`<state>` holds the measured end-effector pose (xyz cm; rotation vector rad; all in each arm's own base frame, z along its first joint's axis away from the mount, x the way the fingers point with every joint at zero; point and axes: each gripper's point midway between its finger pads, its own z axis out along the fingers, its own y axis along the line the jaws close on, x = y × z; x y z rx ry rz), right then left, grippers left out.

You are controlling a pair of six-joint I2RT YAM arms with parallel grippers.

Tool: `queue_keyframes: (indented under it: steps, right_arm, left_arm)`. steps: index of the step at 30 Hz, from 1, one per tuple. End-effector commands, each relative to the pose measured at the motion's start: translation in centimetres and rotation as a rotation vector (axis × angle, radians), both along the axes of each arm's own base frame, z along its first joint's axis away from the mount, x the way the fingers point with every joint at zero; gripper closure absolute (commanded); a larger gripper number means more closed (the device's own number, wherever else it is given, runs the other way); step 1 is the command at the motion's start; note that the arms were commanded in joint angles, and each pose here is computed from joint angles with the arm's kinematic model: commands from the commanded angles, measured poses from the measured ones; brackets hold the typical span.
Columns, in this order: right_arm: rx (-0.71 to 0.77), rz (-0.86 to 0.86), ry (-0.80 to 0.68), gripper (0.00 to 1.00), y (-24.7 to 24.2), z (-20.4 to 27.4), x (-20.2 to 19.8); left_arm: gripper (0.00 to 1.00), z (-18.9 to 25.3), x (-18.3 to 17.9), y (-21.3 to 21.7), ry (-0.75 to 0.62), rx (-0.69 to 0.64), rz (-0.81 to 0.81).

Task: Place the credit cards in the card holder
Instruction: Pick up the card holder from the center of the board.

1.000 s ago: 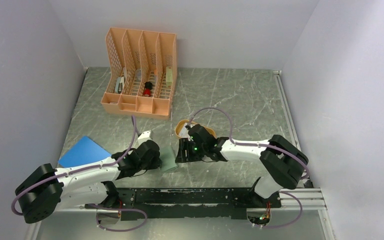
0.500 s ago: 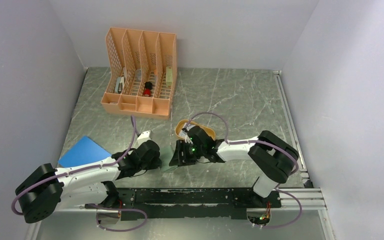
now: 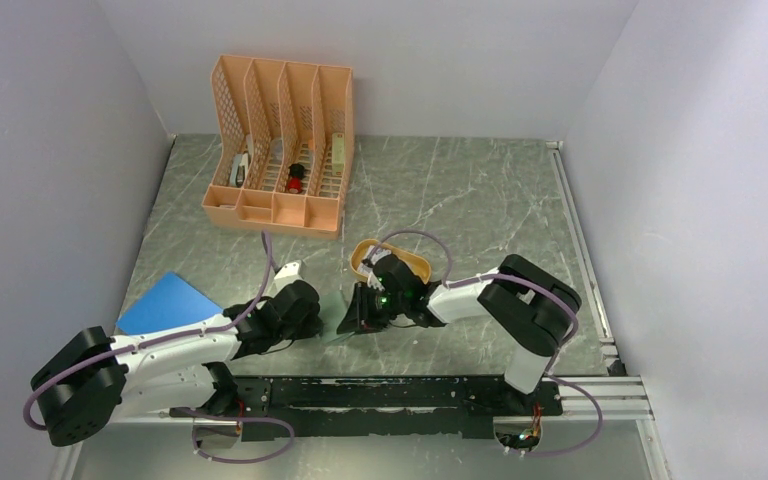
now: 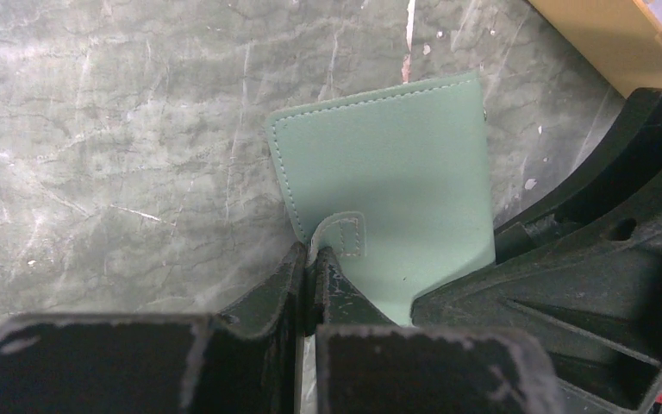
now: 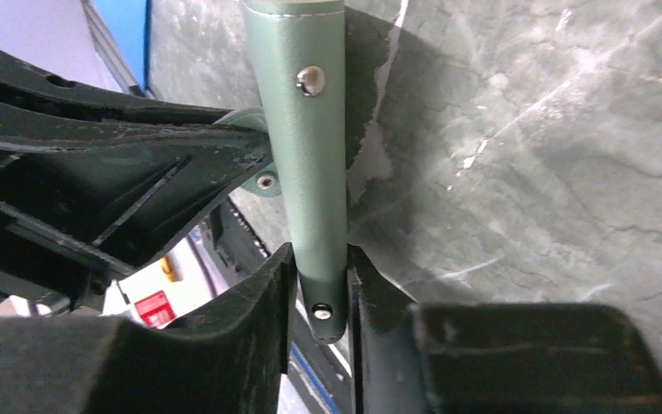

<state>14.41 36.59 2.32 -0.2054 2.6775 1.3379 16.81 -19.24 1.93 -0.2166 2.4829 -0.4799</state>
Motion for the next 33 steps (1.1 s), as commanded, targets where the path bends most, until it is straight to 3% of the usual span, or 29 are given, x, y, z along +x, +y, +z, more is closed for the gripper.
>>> queue_keyframes:
  steps: [1,5,7,10,13,14,18,23,24,25,28,33]
  right_arm:
    - [0.031,0.010,-0.019,0.78,0.7,0.6,0.0]
    - [0.026,0.023,-0.096,1.00,0.8,2.3,0.3]
    - [-0.002,0.033,-0.170,1.00,0.6,3.7,0.8]
    - [-0.046,0.041,-0.307,1.00,0.1,7.0,1.9]
    - [-0.114,0.055,-0.470,1.00,-1.2,11.0,3.4]
    - [-0.148,0.057,-0.532,1.00,-1.8,12.4,4.0]
    - [-0.256,0.059,-0.833,1.00,-3.6,19.1,5.8]
    - [-0.459,-0.003,-1.189,1.00,-6.2,25.2,7.7]
    - [-0.501,-0.029,-1.249,1.00,-6.8,26.3,8.1]
    - [-0.551,-0.066,-1.315,1.00,-7.6,27.5,8.8]
    - [-0.636,-0.109,-1.418,1.00,-8.8,29.6,9.7]
    - [-0.682,-0.136,-1.483,1.00,-9.1,31.6,10.4]
  left_arm:
    - [0.95,-3.7,-2.3,4.4,0.088,0.195,0.005]
    - [0.95,-3.1,-2.1,4.4,0.080,0.193,0.012]
    - [0.91,-1.5,-1.5,4.0,0.051,0.177,0.015]
    - [0.54,3.4,-0.1,3.0,-0.034,0.119,0.021]
    - [0.22,10.1,1.4,2.6,-0.146,0.058,0.041]
    - [0.17,12.5,1.9,2.7,-0.188,0.041,0.053]
    - [0.14,21.1,3.1,2.8,-0.357,-0.060,0.069]
    - [0.11,31.6,3.7,1.7,-0.595,-0.315,0.058]
    - [0.04,33.5,3.5,1.4,-0.639,-0.366,0.032]
    - [0.03,35.3,3.2,1.0,-0.675,-0.407,0.005]
    - [0.03,39.0,2.4,-0.3,-0.717,-0.483,-0.076]
    - [0.03,41.0,2.4,-3.2,-0.703,-0.527,-0.170]
